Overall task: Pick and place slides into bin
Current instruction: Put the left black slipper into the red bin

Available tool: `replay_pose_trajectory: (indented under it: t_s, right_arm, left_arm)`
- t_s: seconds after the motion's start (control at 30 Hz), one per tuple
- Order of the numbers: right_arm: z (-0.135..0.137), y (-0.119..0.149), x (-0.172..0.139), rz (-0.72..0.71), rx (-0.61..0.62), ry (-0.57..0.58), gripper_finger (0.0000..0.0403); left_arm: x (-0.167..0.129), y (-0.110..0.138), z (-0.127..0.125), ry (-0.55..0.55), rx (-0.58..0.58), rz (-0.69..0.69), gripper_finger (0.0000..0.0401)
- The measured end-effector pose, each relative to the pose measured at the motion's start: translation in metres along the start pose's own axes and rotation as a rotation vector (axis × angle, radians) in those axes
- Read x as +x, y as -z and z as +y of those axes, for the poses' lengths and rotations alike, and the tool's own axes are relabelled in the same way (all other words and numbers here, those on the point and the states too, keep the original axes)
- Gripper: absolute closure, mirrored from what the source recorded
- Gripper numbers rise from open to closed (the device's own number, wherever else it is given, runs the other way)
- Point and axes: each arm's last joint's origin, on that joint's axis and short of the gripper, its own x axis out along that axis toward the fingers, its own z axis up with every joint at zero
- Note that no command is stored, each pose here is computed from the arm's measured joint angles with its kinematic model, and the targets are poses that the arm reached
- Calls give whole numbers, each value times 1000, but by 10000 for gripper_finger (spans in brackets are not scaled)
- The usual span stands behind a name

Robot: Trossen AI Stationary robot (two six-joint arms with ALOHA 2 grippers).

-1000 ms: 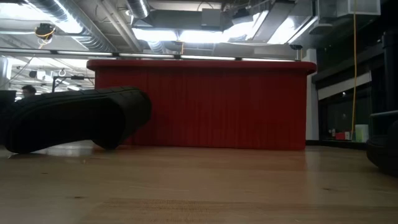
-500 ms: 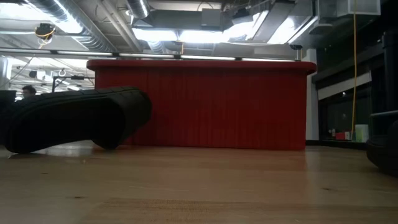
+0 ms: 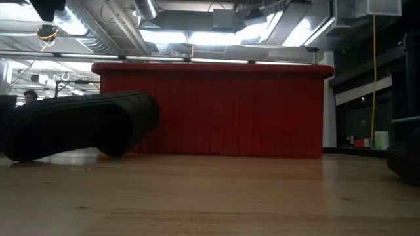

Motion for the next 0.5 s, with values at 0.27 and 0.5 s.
replay_pose_trajectory:
  t_s: [0.27, 0.5]
  right_arm:
    - [0, 0, 0, 1, 0, 0, 395]
    - [0, 2, 0, 21, -8, -1, 395]
  left_arm:
    - [23, 1, 5, -84, -67, 22, 160]
    - [39, 3, 8, -118, -106, 56, 133]
